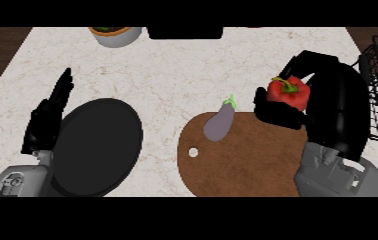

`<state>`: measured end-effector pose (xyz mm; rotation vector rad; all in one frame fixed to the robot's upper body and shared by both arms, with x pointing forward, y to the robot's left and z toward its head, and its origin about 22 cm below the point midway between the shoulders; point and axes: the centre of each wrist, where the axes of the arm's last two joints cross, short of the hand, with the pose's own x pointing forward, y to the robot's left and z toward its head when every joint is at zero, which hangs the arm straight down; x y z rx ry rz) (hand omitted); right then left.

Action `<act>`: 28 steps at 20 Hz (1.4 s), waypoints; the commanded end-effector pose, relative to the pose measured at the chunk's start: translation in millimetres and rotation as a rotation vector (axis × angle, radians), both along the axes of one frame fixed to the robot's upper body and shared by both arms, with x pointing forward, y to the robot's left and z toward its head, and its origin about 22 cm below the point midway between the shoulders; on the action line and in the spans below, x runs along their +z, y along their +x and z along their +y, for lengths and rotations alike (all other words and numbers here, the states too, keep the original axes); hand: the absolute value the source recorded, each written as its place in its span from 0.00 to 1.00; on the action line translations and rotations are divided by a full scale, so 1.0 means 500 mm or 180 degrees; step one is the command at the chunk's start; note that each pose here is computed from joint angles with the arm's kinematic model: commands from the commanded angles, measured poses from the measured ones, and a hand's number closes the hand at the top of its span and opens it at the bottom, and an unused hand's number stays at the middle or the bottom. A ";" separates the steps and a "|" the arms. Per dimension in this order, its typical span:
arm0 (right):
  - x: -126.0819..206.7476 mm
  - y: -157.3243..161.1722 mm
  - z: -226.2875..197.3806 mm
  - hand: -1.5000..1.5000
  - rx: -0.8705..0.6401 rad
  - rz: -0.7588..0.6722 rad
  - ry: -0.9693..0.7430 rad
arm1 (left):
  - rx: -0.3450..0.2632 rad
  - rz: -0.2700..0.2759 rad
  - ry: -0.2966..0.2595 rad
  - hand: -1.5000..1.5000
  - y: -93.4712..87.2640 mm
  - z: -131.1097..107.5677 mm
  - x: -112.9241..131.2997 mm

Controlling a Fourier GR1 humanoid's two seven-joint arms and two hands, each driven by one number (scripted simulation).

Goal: Pick the bell pepper from the cutting board and place it in the tiered basket

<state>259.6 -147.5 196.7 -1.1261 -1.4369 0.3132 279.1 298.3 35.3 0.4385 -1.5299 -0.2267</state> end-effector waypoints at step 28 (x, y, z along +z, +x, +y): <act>0.161 0.151 -0.416 1.00 -0.1101 0.0469 -0.1631 | -0.0074 -0.0046 -0.0013 0.50 0.007 -0.028 -0.008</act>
